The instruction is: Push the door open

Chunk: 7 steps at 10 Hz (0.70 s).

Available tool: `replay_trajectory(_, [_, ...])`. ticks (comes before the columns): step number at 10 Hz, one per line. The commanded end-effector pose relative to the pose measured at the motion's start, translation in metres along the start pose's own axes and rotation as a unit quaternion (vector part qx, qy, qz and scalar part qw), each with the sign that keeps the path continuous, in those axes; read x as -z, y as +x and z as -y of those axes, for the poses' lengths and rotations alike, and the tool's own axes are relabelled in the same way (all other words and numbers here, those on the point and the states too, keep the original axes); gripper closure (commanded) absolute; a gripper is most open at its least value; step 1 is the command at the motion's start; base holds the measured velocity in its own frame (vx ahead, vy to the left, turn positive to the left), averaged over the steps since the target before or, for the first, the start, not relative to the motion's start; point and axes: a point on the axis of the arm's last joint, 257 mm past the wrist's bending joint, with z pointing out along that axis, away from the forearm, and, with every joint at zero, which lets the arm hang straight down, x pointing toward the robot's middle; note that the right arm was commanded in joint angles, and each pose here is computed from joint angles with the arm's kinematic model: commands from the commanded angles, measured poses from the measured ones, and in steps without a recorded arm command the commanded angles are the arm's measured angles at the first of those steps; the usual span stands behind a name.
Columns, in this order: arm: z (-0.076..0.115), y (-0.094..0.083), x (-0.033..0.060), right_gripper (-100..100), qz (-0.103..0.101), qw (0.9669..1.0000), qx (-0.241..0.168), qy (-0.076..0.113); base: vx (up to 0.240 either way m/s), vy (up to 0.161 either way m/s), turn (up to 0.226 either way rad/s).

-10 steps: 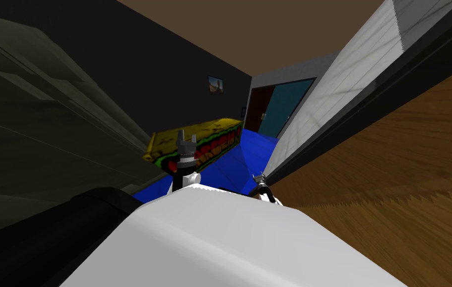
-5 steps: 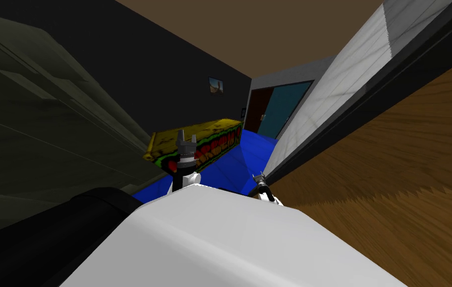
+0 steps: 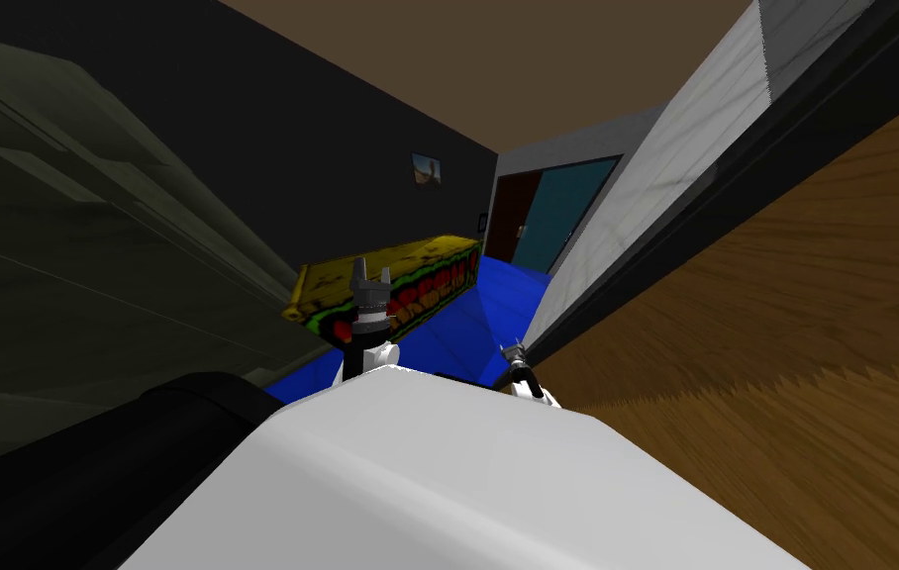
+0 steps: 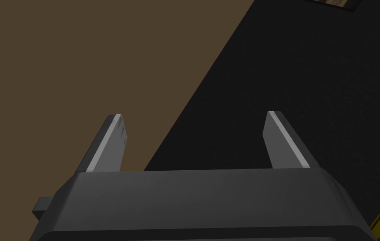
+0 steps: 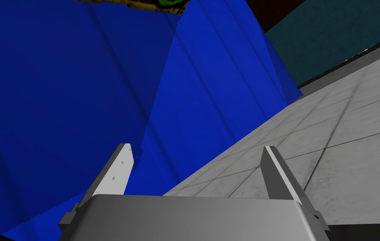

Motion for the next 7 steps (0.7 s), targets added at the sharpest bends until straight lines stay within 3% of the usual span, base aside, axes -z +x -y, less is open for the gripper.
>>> replay_trajectory(1, [-0.002, -0.029, 0.0089, -100, 0.026, 0.9997, -0.001, 0.002, 0.000, 0.000, 0.000])
replay_trajectory(2, [-0.002, -0.029, 0.0089, -100, 0.026, 0.9997, -0.001, 0.002, 0.000, 0.000, 0.000])
replay_trajectory(4, [-0.014, -0.010, 0.0024, -100, 0.006, 0.9999, -0.002, -0.010, -0.011, -0.003, -0.008])
replay_trajectory(7, [-0.001, -0.034, 0.0104, -100, 0.033, 0.9995, -0.003, 0.004, 0.000, 0.000, 0.000])
